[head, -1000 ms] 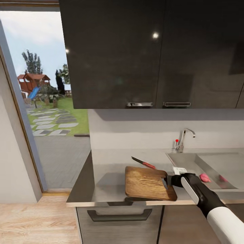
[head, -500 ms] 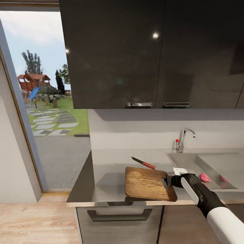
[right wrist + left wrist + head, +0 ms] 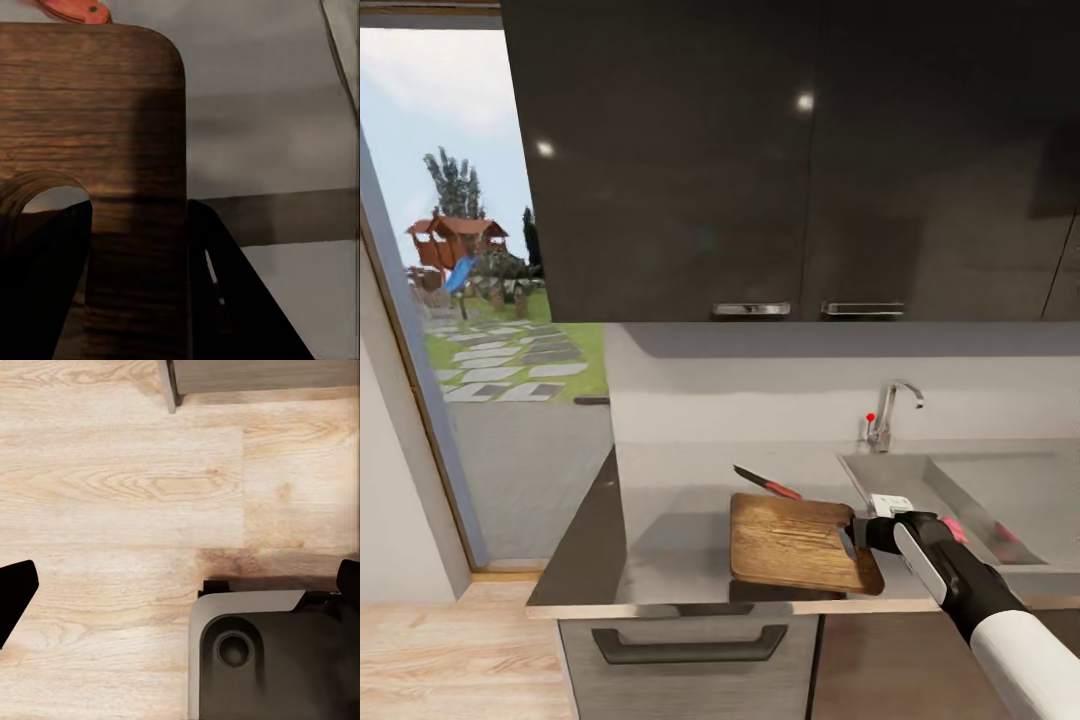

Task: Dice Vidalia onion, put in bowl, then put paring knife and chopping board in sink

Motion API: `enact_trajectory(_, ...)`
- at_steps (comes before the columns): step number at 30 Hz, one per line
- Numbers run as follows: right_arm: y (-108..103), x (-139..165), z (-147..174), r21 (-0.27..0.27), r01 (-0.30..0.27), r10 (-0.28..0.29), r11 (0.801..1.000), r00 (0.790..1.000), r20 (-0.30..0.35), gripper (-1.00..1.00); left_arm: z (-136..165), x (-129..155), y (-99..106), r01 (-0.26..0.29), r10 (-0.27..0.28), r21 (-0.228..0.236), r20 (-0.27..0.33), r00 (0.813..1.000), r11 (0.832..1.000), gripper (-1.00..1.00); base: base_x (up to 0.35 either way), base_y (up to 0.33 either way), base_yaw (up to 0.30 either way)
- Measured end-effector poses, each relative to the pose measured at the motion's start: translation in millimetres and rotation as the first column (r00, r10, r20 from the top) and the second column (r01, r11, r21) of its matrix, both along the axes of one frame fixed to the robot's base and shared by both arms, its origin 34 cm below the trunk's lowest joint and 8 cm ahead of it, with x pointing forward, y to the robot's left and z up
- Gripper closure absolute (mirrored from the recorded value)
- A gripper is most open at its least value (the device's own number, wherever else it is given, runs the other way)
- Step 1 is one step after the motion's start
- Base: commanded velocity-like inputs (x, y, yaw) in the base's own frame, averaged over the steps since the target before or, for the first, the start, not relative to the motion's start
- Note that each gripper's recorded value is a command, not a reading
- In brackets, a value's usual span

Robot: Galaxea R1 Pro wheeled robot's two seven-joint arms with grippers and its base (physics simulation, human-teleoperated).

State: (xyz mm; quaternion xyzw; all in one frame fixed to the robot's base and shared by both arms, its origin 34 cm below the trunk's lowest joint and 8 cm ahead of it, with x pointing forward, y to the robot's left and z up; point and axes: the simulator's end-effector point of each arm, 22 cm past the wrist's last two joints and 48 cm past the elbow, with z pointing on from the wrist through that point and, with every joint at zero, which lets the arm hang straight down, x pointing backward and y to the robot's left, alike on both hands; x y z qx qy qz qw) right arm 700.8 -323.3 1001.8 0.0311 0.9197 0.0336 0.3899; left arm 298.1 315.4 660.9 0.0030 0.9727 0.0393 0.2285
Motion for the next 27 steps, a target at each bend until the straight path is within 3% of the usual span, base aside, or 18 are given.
enact_trajectory(18,-8.7,-0.6,-1.4,-0.040,0.032,-0.032,0.999,0.999,-0.005,1.00,-0.2,-0.4,0.6,0.000,0.000,0.001,-0.001,1.000,1.000,-1.00,0.008,-0.012,0.000)
enact_trajectory(27,-22.5,-0.6,-0.4,-0.110,0.064,-0.065,0.992,0.998,-0.002,1.00,-0.2,-0.4,0.5,0.000,0.000,0.001,-0.001,1.000,1.000,-1.00,0.000,0.000,0.000)
